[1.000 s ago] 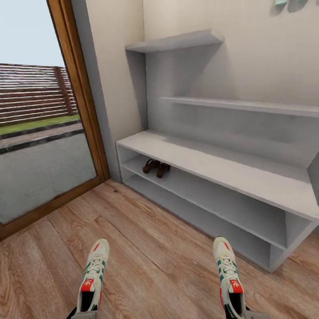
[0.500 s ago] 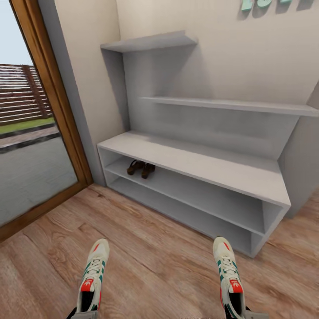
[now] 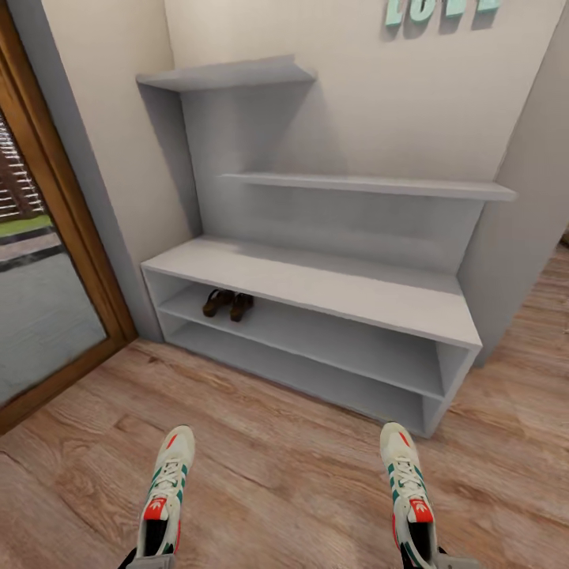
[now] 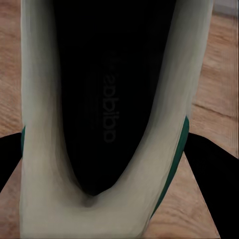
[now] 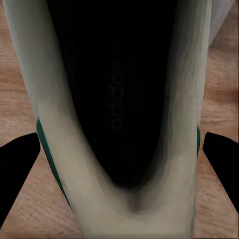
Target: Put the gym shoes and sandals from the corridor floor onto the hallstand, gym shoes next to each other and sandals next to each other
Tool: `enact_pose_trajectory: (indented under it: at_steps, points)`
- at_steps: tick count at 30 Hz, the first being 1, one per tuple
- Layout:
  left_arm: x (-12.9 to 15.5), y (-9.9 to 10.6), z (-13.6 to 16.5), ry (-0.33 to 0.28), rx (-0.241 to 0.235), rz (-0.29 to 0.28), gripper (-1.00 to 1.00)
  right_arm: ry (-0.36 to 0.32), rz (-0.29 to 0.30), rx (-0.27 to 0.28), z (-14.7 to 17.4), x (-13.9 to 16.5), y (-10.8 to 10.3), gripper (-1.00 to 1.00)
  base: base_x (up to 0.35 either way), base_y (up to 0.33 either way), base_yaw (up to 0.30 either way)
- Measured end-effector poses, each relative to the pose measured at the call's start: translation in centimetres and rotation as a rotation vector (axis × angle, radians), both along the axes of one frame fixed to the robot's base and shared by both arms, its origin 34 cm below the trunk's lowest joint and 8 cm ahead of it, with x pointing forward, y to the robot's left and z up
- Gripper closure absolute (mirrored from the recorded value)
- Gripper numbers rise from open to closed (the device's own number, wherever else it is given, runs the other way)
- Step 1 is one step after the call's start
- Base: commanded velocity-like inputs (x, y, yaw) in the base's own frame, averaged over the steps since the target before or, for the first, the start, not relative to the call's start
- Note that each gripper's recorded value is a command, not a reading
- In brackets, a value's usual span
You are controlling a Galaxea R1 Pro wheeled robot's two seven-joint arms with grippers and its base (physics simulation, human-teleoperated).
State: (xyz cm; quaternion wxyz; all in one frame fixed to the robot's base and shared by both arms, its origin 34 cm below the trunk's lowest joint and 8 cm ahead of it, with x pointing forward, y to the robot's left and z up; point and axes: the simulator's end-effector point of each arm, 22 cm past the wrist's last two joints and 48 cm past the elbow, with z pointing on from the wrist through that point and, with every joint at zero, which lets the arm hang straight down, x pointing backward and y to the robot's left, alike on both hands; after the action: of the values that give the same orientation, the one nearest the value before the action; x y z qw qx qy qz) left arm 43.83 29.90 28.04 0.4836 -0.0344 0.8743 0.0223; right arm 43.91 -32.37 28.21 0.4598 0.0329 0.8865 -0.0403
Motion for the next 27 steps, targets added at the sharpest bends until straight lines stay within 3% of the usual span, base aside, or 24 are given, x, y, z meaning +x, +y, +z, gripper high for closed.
enact_pose_trajectory:
  at_steps: [8,17,27]
  points:
    - [0.00,0.02,0.00,0.000,0.000,0.001,1.00,0.000,-0.001,0.000,0.00,0.00,-0.01,1.00,0.000,0.041,-0.265]
    - [-0.03,0.06,-0.02,0.001,0.000,0.002,1.00,0.000,-0.001,0.000,-0.01,-0.01,0.00,1.00,0.000,0.242,-0.265]
    - [0.00,0.04,0.00,0.000,0.000,0.002,1.00,0.000,-0.001,0.000,0.00,0.00,-0.01,1.00,0.000,0.028,-0.265]
